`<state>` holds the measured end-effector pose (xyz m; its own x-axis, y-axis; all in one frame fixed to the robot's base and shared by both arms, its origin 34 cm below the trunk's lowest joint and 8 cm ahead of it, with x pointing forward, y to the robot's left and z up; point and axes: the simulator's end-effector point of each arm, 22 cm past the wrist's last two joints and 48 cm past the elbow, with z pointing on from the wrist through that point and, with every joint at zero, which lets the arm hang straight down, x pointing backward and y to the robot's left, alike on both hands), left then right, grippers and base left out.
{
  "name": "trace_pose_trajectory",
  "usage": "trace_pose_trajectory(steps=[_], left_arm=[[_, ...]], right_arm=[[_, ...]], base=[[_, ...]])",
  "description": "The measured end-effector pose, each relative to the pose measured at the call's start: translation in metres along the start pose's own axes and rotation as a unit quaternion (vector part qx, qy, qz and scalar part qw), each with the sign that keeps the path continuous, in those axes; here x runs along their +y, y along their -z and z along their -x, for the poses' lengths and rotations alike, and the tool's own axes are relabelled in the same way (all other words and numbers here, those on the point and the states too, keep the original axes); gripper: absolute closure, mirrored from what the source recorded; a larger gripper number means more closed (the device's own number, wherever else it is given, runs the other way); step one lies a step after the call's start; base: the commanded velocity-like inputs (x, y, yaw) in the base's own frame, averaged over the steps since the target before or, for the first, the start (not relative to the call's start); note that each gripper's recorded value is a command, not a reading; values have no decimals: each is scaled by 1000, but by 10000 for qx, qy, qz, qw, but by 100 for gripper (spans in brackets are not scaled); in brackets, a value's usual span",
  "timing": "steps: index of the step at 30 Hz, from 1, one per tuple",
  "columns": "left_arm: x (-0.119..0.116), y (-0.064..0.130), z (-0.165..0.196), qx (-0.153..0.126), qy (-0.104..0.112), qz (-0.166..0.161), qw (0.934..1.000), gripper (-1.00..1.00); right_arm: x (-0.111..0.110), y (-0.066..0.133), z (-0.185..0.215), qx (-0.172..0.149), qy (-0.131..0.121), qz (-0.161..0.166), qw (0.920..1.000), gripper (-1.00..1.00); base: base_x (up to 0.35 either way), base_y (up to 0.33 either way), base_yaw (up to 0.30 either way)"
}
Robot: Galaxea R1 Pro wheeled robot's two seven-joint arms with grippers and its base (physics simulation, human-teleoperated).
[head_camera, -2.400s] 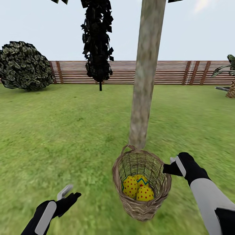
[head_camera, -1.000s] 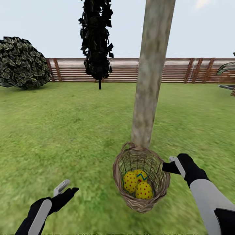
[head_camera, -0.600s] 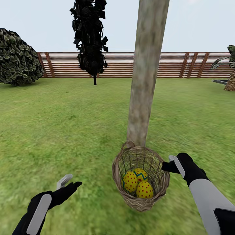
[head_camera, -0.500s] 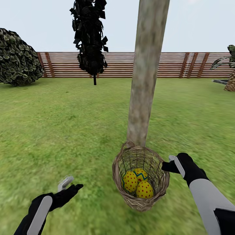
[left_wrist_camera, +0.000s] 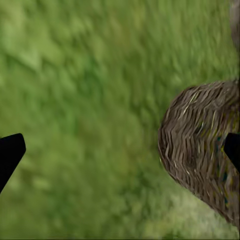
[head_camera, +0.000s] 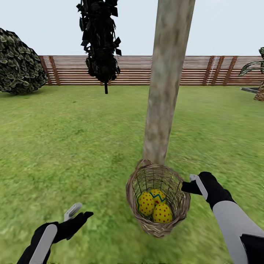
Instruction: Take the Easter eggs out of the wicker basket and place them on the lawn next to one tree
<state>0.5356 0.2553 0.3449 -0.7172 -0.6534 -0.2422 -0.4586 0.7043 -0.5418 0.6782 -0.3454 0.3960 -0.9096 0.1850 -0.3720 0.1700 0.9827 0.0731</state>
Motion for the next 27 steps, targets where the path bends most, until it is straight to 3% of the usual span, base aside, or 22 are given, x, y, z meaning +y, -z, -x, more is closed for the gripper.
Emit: trace_pose_trajectory(steps=[13, 22, 23, 24, 27], left_arm=[[16, -15, -12, 182, 100, 120, 9997, -100], [25, -23, -19, 279, 132, 208, 9993, -100], [25, -23, -19, 278, 130, 206, 9993, -100], [25, -23, -19, 283, 128, 204, 9993, -100], [24, -23, -19, 281, 122, 203, 9993, -100]], right_arm=[[-4, -30, -22, 307, 9, -63, 9995, 100], [2, -45, -25, 283, -156, 116, 9994, 100], [2, -45, -25, 280, -158, 118, 9994, -100], [-6, -45, -25, 278, -21, -48, 9996, -100], [-7, -43, -23, 239, -6, -59, 9997, -100]], base=[[0, 0, 0], [0, 0, 0], [0, 0, 0], [0, 0, 0], [0, 0, 0]])
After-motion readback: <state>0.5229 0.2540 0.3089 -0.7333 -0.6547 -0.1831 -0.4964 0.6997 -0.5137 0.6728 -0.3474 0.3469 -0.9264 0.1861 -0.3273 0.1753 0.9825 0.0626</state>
